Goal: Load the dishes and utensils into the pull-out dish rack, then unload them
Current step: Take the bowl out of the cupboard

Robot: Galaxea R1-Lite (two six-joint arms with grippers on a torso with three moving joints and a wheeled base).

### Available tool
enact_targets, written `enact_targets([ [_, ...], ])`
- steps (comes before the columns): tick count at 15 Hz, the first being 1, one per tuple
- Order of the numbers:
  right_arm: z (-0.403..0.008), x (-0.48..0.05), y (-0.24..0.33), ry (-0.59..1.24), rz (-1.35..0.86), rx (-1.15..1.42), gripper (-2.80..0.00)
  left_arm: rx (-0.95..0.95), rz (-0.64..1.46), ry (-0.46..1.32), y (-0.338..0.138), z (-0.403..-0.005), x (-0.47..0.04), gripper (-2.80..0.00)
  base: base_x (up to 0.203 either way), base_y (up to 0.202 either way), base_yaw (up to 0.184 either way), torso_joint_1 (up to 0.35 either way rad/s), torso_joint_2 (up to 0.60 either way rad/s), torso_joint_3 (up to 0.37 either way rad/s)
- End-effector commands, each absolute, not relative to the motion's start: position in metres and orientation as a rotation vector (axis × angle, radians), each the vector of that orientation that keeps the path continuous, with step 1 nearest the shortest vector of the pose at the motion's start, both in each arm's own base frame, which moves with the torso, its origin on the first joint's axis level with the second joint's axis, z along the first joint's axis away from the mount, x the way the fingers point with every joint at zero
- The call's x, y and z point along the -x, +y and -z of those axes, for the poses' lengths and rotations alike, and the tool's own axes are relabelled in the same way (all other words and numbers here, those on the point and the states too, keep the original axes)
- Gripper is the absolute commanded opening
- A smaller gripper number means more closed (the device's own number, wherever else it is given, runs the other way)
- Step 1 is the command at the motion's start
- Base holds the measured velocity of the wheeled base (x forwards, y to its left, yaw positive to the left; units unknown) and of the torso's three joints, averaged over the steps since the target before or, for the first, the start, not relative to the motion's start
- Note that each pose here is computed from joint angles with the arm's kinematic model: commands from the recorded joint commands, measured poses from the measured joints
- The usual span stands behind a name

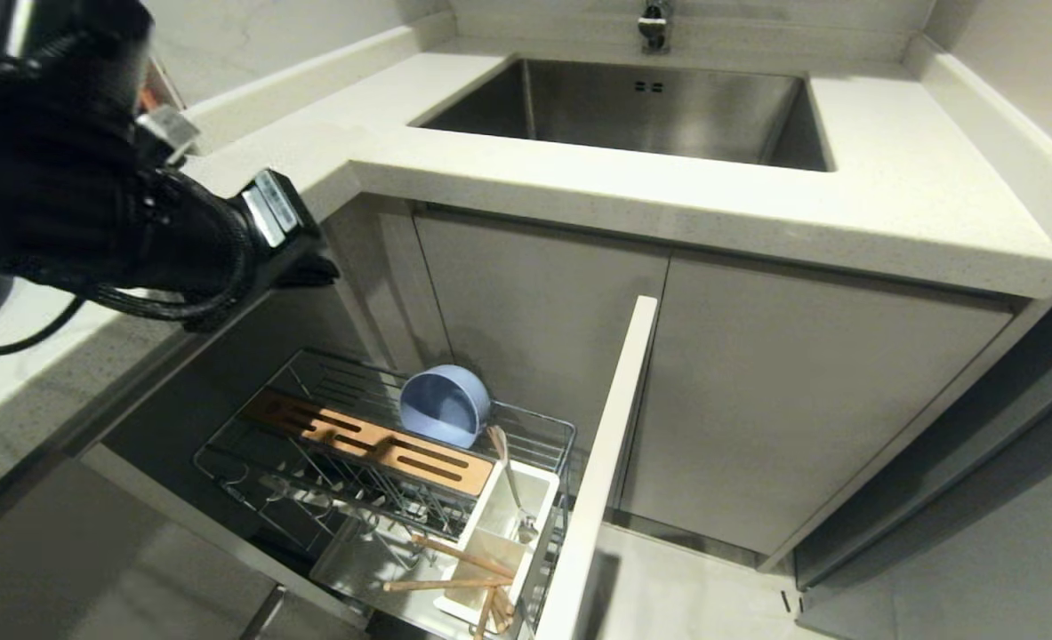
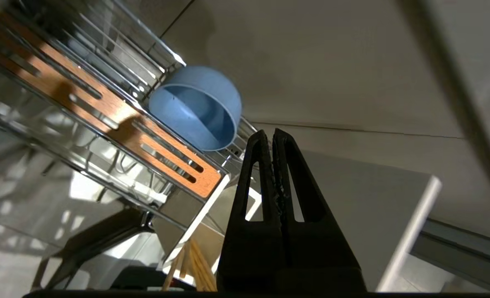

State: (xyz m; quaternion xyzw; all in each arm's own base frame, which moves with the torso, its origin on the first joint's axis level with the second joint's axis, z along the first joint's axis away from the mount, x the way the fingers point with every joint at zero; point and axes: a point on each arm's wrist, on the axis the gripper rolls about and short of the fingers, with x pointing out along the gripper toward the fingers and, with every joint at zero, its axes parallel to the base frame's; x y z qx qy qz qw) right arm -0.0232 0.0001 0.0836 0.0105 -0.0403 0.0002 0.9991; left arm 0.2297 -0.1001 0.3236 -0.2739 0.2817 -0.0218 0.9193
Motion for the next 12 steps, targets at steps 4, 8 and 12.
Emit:
enact_targets([
  [4, -0.077, 0.021, 0.000, -0.057, -0.001, -0.021, -2.80, 0.512, -0.038, 0.759, -0.126, -0.253, -0.287, 0.00, 0.000, 0.000, 0.000, 0.000, 0.00, 0.000],
  [8, -0.076, 0.021, 0.000, -0.056, -0.001, -0.021, -2.80, 0.500, -0.046, 0.802, -0.140, -0.221, -0.307, 0.00, 0.000, 0.000, 0.000, 0.000, 0.00, 0.000],
  [12, -0.077, 0.021, 0.000, -0.057, -0.001, -0.021, -2.80, 0.495, -0.041, 0.814, -0.153, -0.192, -0.325, 0.00, 0.000, 0.000, 0.000, 0.000, 0.00, 0.000],
])
